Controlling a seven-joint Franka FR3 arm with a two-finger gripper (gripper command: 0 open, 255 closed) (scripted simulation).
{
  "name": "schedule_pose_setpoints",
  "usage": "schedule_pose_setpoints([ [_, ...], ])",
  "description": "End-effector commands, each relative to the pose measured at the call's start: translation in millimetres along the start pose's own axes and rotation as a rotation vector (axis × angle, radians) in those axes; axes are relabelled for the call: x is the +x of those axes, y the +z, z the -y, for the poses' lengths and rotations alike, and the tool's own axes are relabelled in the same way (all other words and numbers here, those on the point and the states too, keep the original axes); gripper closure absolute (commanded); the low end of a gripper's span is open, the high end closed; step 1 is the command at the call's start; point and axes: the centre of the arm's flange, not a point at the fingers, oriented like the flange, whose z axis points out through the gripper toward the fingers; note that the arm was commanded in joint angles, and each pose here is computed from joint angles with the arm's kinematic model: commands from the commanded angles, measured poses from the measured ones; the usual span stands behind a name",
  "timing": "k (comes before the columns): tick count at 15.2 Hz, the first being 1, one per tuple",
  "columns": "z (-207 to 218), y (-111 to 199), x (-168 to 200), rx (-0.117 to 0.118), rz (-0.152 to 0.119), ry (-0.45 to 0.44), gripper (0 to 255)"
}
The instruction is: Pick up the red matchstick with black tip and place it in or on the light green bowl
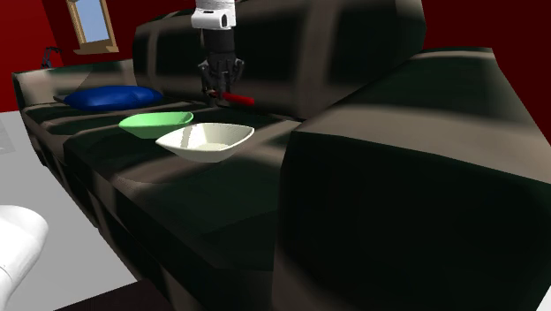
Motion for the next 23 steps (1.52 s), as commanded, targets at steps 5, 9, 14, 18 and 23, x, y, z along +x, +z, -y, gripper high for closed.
schedule_pose_setpoints([
  [5, -40.6, 6.8, -67.8, 0.0, 0.0, 0.001, 255],
  [9, -67.6, 10.7, -113.0, 0.0, 0.0, 0.001, 255],
  [14, -101.4, 15.5, -169.5, 0.0, 0.0, 0.001, 255],
  [18, -130.2, 19.6, -217.7, 0.0, 0.0, 0.001, 255],
  [23, -133.0, 45.6, -213.4, 0.0, 0.0, 0.001, 255],
])
